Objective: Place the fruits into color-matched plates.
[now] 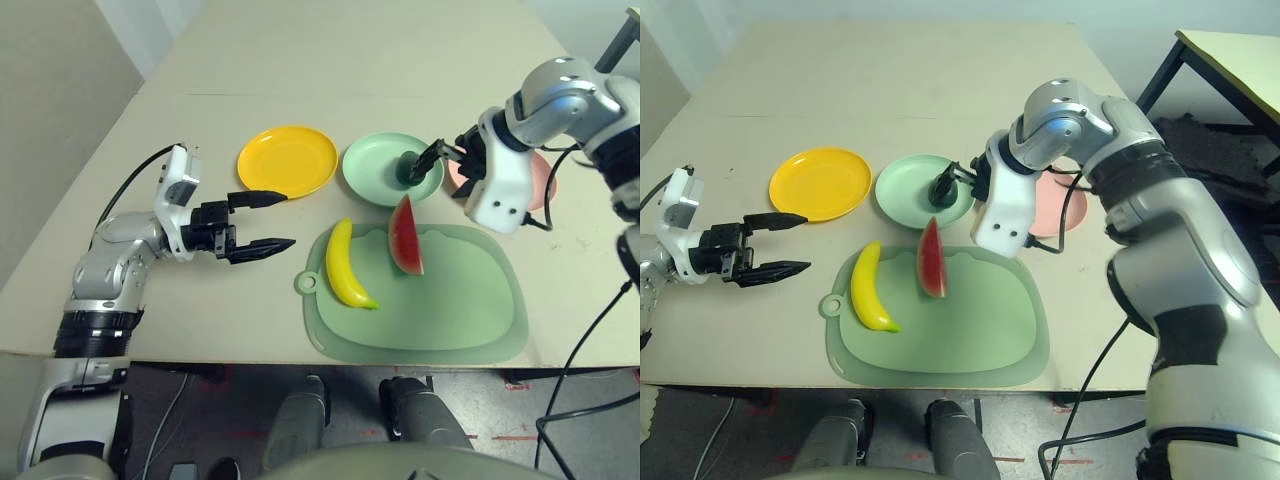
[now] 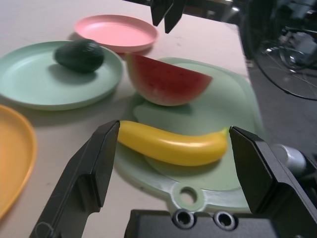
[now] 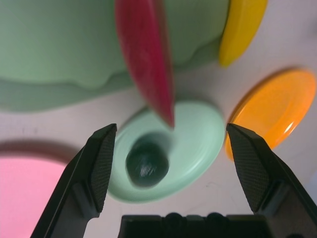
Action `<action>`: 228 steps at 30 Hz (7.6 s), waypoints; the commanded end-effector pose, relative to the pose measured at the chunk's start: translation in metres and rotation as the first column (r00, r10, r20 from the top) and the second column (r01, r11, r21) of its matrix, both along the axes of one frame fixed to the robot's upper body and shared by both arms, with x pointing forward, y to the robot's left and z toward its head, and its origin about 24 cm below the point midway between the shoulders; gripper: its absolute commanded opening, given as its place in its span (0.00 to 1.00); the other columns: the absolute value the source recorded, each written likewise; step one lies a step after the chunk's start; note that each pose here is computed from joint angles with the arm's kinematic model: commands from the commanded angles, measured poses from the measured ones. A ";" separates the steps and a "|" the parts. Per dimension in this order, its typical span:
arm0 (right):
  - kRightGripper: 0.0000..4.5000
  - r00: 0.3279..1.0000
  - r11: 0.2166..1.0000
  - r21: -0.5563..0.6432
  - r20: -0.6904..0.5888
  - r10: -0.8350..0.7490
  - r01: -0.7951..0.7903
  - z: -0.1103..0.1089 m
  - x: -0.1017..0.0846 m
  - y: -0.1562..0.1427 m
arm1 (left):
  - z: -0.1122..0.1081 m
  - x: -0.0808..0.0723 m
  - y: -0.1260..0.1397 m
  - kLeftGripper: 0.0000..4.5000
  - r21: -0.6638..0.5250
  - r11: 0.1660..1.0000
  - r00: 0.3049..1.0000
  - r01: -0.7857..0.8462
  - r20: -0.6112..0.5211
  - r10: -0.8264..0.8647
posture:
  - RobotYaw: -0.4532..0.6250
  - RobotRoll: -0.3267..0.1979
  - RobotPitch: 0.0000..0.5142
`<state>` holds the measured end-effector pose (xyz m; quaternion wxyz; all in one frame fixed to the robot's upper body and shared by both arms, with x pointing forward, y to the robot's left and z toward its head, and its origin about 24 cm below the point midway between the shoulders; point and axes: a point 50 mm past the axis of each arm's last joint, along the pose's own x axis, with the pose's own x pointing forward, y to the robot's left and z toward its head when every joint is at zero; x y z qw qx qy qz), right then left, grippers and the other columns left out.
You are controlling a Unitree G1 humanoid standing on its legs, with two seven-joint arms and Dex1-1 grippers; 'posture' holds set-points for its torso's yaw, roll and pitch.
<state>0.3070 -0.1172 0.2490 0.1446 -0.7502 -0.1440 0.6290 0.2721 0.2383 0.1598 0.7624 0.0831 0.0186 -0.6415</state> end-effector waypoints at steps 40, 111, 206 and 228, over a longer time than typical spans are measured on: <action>0.99 0.989 0.974 -0.195 -0.073 -0.132 0.116 -0.099 0.026 0.005 | -0.010 -0.019 0.003 1.00 0.093 0.996 0.995 0.004 0.103 -0.014 | 0.52 0.62 0.26; 0.99 0.358 0.295 0.377 -0.106 -0.928 0.878 0.012 0.067 -0.157 | -0.009 0.016 -0.013 1.00 0.042 0.997 0.987 -0.066 0.150 0.059 | 0.39 0.62 0.25; 0.99 0.116 0.002 0.116 -0.987 -0.110 0.993 -0.118 -0.120 -0.083 | 0.051 0.037 -0.112 1.00 0.839 0.485 0.383 0.246 0.376 -0.844 | 0.32 0.62 0.21; 1.00 0.130 -0.226 0.130 -0.991 -0.015 0.966 -0.104 -0.133 -0.088 | -0.013 0.058 -0.133 0.37 0.914 0.324 0.270 0.245 0.256 -0.928 | 0.24 0.62 0.21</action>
